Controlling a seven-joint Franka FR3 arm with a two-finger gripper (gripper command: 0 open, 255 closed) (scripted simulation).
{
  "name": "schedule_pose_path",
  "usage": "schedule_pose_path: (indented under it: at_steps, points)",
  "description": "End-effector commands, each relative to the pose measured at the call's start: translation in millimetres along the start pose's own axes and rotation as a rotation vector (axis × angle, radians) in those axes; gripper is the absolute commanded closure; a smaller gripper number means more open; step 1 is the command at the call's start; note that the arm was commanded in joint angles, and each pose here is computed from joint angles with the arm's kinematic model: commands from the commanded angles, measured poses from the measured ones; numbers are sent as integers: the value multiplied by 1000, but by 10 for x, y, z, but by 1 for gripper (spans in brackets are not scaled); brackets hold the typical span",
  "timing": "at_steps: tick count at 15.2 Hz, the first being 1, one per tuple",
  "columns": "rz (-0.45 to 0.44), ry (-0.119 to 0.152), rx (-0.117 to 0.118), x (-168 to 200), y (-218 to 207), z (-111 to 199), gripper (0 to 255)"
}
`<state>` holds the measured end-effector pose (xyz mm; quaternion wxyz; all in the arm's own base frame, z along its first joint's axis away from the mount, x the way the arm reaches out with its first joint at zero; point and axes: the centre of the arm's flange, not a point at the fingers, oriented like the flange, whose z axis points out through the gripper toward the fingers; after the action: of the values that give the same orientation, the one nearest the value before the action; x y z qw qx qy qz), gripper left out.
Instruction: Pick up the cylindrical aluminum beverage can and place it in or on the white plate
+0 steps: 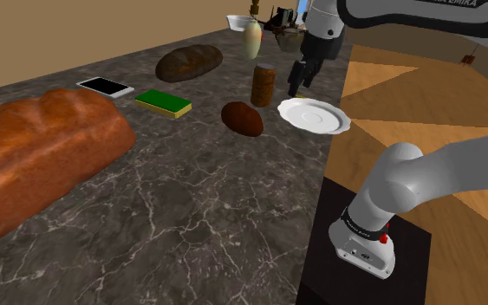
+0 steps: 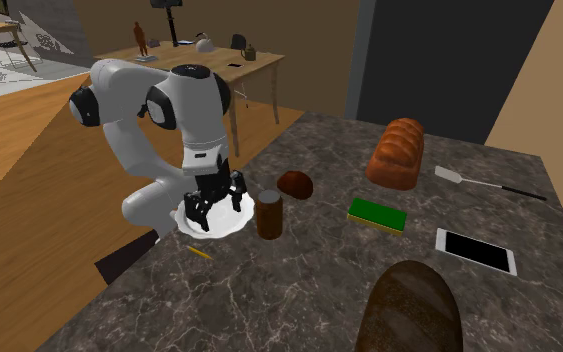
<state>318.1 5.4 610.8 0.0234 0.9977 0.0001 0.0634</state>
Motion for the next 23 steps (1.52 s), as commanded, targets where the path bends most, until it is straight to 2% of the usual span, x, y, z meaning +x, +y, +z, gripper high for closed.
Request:
schedule_pose_path:
  at_steps: [1,11,19,23]
  points:
    - [0,0,0,0,0,0,0]
    - [15,-117,51,900,-693,-778,0]
    - [15,-117,51,854,-714,-381,0]
    - [15,-117,51,854,-714,-381,0]
